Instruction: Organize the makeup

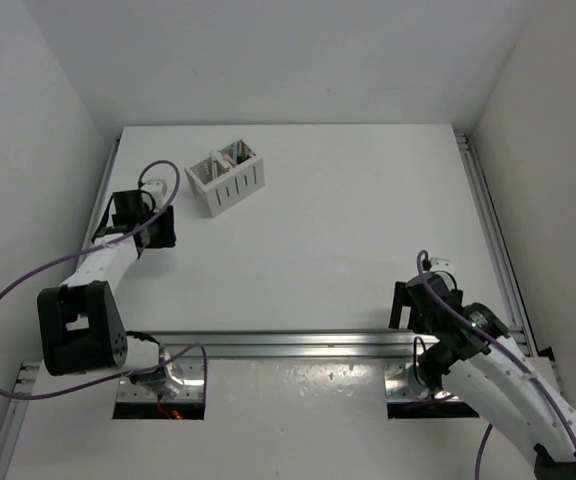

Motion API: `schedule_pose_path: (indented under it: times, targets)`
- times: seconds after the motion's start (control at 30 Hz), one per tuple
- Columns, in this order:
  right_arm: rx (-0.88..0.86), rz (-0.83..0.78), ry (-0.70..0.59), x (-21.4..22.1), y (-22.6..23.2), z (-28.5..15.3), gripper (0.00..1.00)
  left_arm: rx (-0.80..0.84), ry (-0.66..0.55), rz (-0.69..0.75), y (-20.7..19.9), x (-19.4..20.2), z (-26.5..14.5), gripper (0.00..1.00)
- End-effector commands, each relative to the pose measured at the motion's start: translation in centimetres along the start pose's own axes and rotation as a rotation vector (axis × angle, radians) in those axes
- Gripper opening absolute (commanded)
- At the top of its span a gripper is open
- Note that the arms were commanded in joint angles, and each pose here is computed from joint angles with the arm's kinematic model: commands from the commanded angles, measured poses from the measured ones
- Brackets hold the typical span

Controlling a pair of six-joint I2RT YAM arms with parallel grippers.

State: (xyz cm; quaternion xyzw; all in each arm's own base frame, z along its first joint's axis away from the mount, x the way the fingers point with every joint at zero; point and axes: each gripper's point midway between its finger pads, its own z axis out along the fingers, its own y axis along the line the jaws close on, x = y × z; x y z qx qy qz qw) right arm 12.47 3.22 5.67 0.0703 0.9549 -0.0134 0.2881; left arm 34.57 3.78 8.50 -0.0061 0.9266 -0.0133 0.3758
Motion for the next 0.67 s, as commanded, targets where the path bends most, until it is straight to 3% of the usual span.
schedule_pose_path:
  times: [0.0,0.63]
  targets:
    - [0.071,0.092,-0.021,0.0,-1.3,-0.4,1.00,0.038,-0.060,0.010,-1.5,-1.6,-0.5,0.55]
    - [0.171,0.063,0.107,1.3,-2.4,-1.2,1.00,0.069,-0.021,0.025,-2.6,-0.5,0.8,0.55]
